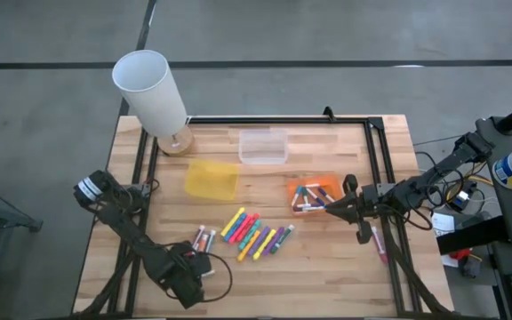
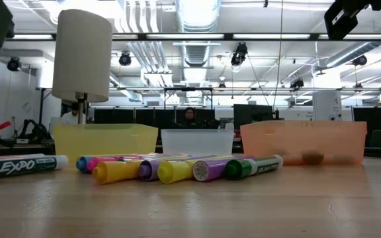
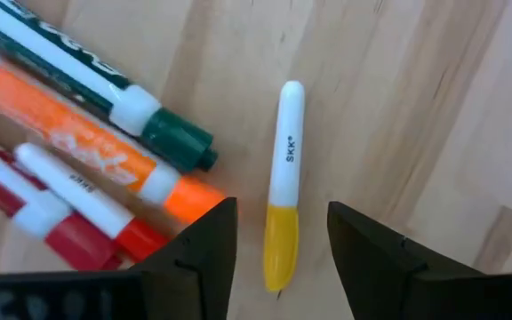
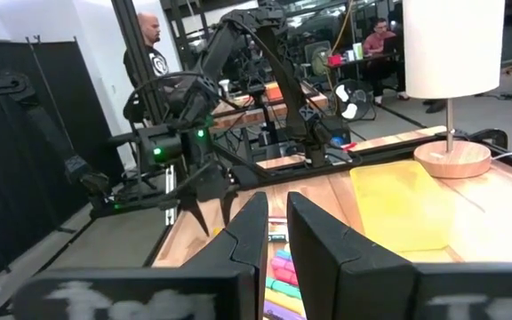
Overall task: Pick & Place Markers
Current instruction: Put the small yellow highlighter pen into the orange bin
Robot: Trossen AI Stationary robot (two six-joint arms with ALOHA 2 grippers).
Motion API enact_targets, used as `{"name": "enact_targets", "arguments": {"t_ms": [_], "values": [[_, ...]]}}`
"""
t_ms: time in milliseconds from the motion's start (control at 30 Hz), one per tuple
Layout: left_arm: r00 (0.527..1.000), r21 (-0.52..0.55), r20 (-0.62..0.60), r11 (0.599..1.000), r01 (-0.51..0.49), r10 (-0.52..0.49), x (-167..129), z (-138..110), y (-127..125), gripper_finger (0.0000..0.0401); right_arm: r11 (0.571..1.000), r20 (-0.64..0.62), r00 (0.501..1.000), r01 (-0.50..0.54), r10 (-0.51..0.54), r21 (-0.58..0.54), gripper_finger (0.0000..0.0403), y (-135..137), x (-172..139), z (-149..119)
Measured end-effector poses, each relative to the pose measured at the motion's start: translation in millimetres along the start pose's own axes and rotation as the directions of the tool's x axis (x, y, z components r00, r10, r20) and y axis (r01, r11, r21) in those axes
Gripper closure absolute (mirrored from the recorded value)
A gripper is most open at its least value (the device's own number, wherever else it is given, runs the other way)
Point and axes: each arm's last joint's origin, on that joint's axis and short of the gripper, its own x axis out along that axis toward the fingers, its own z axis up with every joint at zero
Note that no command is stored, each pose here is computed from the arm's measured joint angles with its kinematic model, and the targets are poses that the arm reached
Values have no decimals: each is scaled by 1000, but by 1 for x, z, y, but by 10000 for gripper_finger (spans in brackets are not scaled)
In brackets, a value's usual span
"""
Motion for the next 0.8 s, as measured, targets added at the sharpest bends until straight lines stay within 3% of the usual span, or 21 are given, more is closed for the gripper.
{"name": "enact_targets", "arguments": {"t_ms": [567, 667, 800], "values": [[1000, -35, -9, 999, 13, -13, 21, -8, 14, 232, 1000, 0, 1000, 0, 0, 3, 360, 0, 0, 0], [1000, -36, -6, 999, 6, -6, 21, -6, 15, 256, 1000, 0, 1000, 0, 0, 3, 360, 0, 0, 0], [1000, -16, -5, 1000, -7, 7, 22, -5, 17, 315, 1000, 0, 1000, 0, 0, 4, 360, 0, 0, 0]]}}
